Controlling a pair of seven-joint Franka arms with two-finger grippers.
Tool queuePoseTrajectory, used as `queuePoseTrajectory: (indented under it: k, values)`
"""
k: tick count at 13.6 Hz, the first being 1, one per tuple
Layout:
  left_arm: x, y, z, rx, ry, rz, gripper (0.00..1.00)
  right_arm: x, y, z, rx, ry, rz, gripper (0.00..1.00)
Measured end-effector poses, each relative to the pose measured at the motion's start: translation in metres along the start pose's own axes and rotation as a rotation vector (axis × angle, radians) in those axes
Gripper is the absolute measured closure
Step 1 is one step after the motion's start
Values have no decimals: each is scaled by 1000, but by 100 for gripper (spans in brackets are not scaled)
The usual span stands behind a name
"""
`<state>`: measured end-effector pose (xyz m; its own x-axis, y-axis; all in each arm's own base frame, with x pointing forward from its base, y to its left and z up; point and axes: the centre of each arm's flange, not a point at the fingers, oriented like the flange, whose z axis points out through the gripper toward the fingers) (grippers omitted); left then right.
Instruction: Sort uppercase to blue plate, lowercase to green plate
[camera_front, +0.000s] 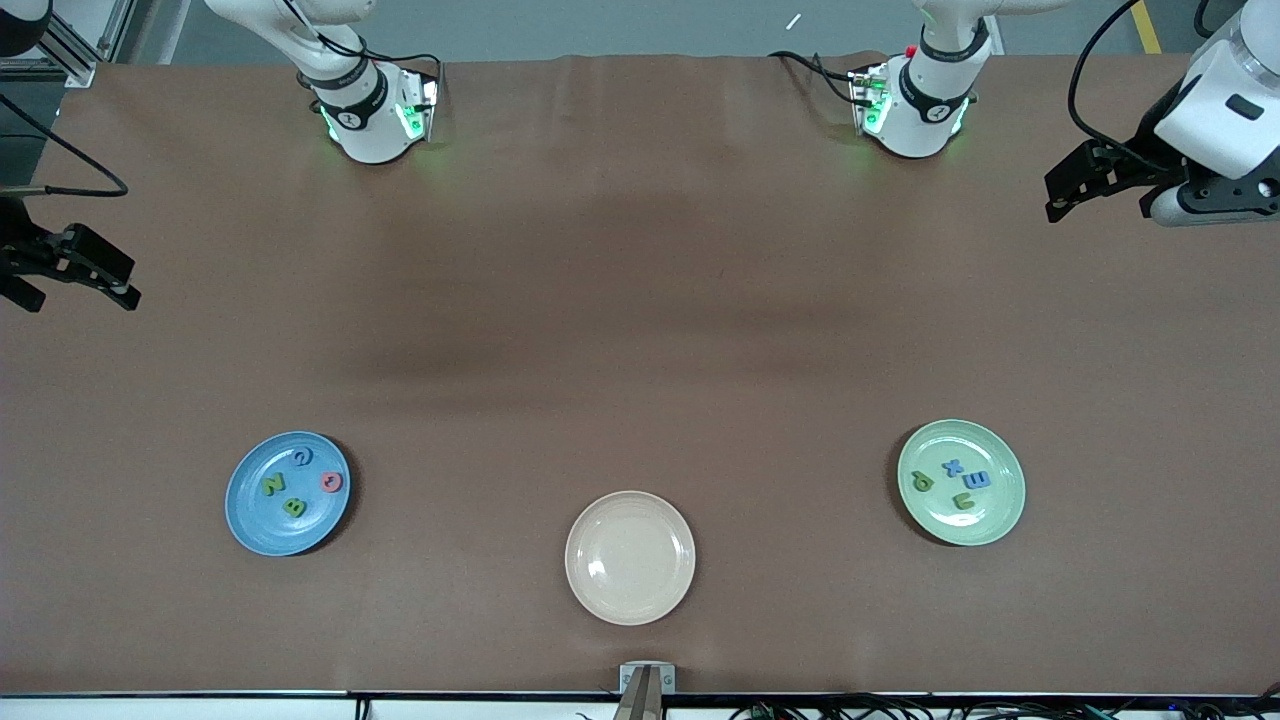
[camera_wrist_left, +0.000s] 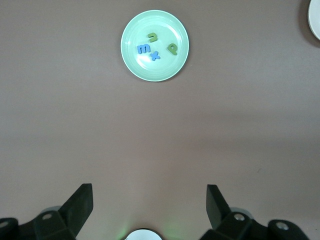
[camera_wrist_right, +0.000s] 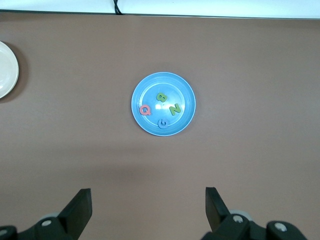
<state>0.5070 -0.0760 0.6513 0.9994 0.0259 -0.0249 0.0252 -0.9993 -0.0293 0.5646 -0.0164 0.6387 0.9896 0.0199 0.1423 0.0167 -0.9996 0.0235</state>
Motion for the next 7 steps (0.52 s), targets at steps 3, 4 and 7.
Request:
queuePoseTrajectory:
  k: [3, 4, 7]
  values:
    - [1, -2, -1, -1, 3, -4, 0, 0, 0, 0, 0, 0, 0, 0]
    - [1, -3, -2, -2, 6, -6, 0, 0, 0, 0, 0, -1, 0, 0]
    - [2, -4, -3, -3, 10, -8, 0, 0, 0, 0, 0, -1, 0, 0]
